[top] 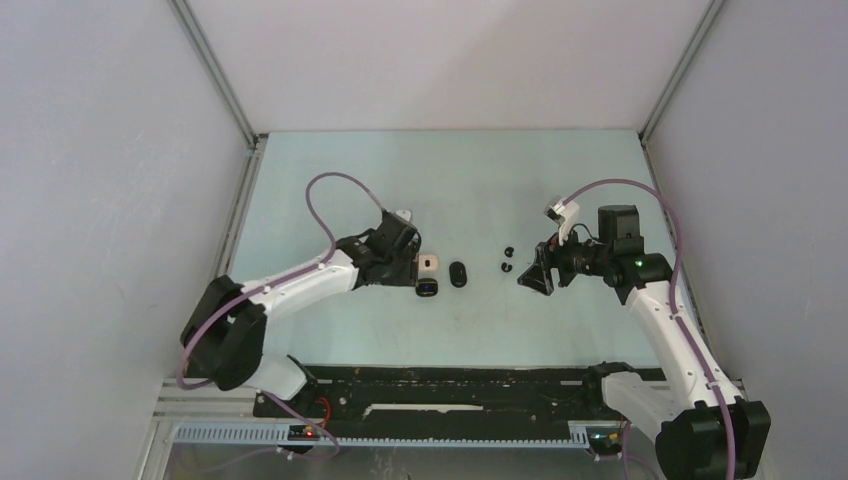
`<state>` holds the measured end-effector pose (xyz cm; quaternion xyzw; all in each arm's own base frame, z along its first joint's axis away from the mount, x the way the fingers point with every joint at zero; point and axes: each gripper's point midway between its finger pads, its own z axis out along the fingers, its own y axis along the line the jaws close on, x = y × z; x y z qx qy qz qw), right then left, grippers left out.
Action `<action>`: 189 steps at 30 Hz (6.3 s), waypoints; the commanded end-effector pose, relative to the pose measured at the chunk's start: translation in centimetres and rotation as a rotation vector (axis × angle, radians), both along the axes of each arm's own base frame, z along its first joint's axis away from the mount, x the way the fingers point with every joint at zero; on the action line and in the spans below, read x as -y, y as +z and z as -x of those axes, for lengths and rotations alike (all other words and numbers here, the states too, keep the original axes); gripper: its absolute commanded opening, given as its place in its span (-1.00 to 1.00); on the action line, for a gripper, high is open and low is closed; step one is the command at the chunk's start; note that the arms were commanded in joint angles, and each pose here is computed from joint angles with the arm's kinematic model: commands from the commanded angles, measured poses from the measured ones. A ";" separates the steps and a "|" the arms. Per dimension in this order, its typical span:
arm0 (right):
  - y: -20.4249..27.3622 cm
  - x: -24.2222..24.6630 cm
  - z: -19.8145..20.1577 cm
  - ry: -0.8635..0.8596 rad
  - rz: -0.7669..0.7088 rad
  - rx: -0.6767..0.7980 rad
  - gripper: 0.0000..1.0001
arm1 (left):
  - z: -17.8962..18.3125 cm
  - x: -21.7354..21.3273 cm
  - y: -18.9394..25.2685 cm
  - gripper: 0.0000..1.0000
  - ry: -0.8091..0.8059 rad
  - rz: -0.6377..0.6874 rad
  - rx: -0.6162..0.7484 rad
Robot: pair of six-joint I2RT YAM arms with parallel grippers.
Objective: Insert the wireless bluetooth earbuds into the charging case
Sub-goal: Place the charging case at the center of the board, then pick up the charging case at the center of the board, then open the charging case.
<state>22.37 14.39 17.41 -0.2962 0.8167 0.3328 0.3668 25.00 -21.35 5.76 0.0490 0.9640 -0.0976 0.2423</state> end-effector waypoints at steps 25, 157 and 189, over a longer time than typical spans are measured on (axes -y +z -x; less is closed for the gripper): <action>-0.2 0.5 -0.6 0.008 0.042 0.076 0.50 | -4.9 13.3 -1.2 0.22 -0.094 0.060 -0.003; 7.8 -2.3 -4.3 0.024 -0.466 -0.109 -0.50 | 1.1 19.3 19.3 -0.23 -0.413 1.454 0.237; 6.9 0.9 -3.5 0.175 -0.138 0.144 0.23 | 3.5 18.4 18.3 -1.00 -0.590 1.373 0.322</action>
